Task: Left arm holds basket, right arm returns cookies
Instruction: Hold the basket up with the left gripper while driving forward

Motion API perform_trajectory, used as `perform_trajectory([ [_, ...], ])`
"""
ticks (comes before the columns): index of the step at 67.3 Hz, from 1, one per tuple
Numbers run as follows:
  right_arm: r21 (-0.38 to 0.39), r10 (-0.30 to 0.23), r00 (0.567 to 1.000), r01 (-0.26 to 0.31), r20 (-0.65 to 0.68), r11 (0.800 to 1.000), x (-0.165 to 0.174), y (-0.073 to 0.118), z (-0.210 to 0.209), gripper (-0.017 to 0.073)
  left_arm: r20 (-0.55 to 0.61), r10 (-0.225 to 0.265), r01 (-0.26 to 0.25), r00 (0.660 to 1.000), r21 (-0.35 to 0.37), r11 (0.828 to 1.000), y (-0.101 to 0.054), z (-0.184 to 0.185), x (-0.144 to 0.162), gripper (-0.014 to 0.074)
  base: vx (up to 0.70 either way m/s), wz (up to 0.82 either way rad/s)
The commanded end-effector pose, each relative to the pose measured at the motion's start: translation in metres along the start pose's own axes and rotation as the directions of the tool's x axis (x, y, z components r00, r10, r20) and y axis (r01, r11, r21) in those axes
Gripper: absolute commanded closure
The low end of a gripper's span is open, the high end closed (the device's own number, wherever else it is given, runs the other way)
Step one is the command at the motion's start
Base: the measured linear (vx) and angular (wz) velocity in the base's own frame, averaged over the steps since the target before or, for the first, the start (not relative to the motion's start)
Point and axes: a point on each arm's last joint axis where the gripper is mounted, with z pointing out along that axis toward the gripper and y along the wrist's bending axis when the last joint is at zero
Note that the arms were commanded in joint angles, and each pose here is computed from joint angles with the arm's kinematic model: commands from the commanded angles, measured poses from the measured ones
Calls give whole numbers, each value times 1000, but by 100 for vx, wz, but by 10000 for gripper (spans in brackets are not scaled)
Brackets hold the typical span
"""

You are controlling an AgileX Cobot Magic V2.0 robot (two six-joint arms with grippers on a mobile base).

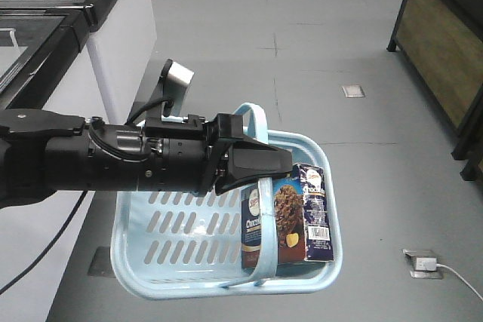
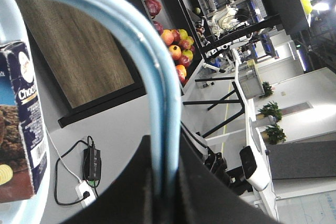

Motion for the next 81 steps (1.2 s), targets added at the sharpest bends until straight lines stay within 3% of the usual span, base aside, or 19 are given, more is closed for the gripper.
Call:
perform_trajectory([
  [1, -4, -8, 997, 8, 77, 1000, -6, 0, -1, 563, 60, -4, -4, 998, 138, 990, -31, -8, -9, 600, 3, -4],
  [40, -4, -8, 997, 8, 77, 1000, -6, 0, -1, 563, 57, -4, -4, 998, 141, 990, -31, -8, -8, 600, 18, -4],
  [81, -4, -8, 997, 8, 77, 1000, -6, 0, -1, 563, 62, -6, -3, 998, 136, 991, -31, -8, -9, 600, 40, -6],
])
